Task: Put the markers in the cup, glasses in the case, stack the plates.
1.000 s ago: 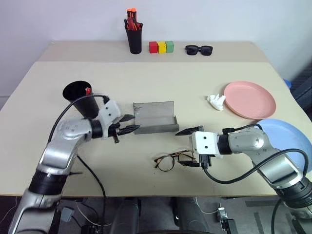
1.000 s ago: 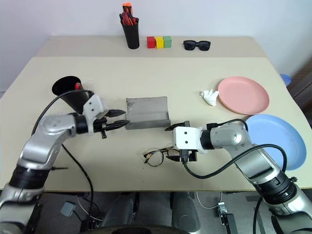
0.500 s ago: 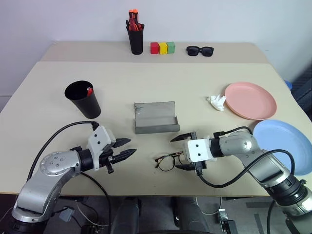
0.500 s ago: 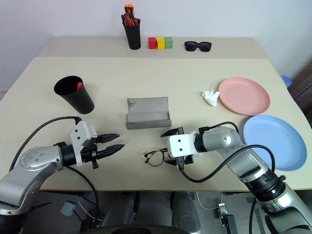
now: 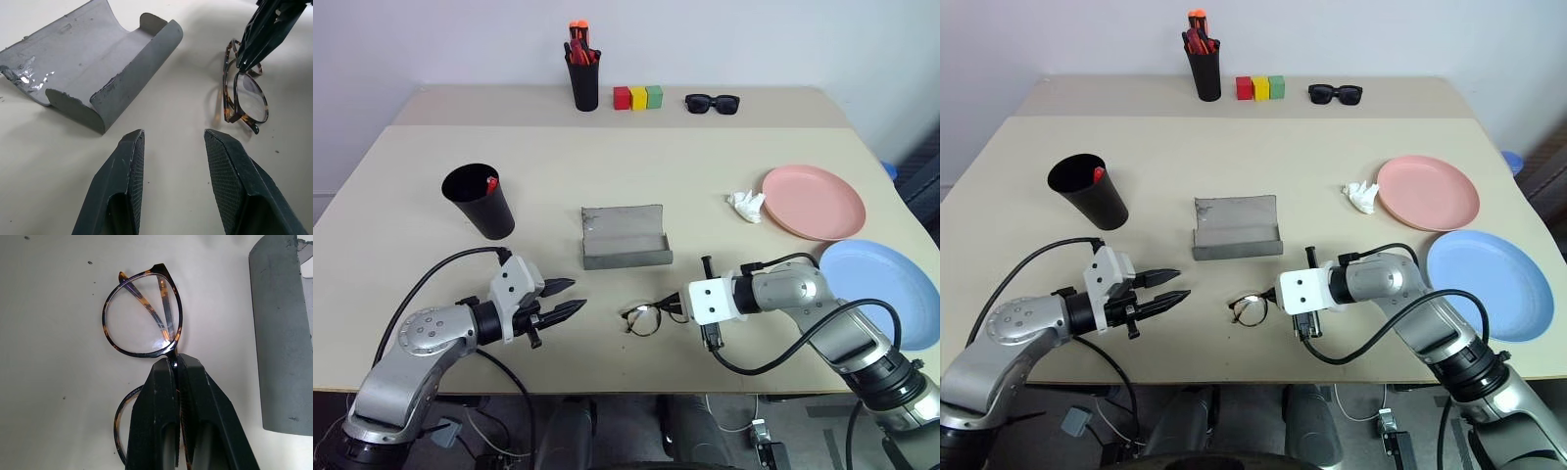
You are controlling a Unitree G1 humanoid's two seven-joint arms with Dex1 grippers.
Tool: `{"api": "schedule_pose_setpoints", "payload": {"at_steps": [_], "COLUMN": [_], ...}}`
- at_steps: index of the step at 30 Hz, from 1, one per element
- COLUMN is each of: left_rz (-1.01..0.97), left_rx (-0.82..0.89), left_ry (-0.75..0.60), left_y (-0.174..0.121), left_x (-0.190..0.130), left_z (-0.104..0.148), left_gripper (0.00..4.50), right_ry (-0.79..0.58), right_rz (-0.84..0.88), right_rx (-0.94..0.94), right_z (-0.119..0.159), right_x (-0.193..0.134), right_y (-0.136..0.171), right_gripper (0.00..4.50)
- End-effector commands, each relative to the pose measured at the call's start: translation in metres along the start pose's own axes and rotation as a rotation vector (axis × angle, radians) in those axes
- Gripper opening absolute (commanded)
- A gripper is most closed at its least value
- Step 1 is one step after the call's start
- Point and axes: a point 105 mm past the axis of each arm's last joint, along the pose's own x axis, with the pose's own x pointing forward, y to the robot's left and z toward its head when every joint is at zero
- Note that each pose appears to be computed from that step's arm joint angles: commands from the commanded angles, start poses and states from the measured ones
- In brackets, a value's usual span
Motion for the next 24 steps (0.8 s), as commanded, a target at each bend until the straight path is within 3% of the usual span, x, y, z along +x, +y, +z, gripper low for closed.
{"api": "schedule_pose_setpoints", "payload": {"at_steps": [1, 5, 8, 13, 19, 24], "left_rz": [0.027, 0.124, 0.169, 0.217, 0.263, 0.274], "left_rx": [0.032, -0.007, -0.014, -0.003, 0.001, 0.004], "left_ry": [-0.024, -0.046, -0.066, -0.110, -0.103, -0.107], "left_y": [0.004, 0.018, 0.020, 0.023, 0.028, 0.028], "left_x": [-0.003, -0.013, -0.022, -0.029, -0.034, -0.034], "left_z": [0.006, 0.004, 0.000, -0.002, -0.004, -0.003], "left_gripper": [1.95, 1.95, 1.95, 1.95, 1.95, 1.95], "right_ry": [-0.050, -0.115, -0.209, -0.216, -0.135, -0.049], "right_rz": [-0.051, -0.145, -0.262, -0.321, -0.369, -0.343], "right_rx": [-0.011, 0.028, 0.096, 0.115, 0.060, 0.024], "right_z": [0.016, 0.034, 0.059, 0.072, 0.055, 0.029], "right_x": [-0.005, -0.013, -0.020, -0.018, 0.010, 0.028], "right_y": [-0.011, -0.037, -0.074, -0.106, -0.134, -0.132], "right_gripper": [0.05, 0.05, 0.05, 0.05, 0.05, 0.05]}}
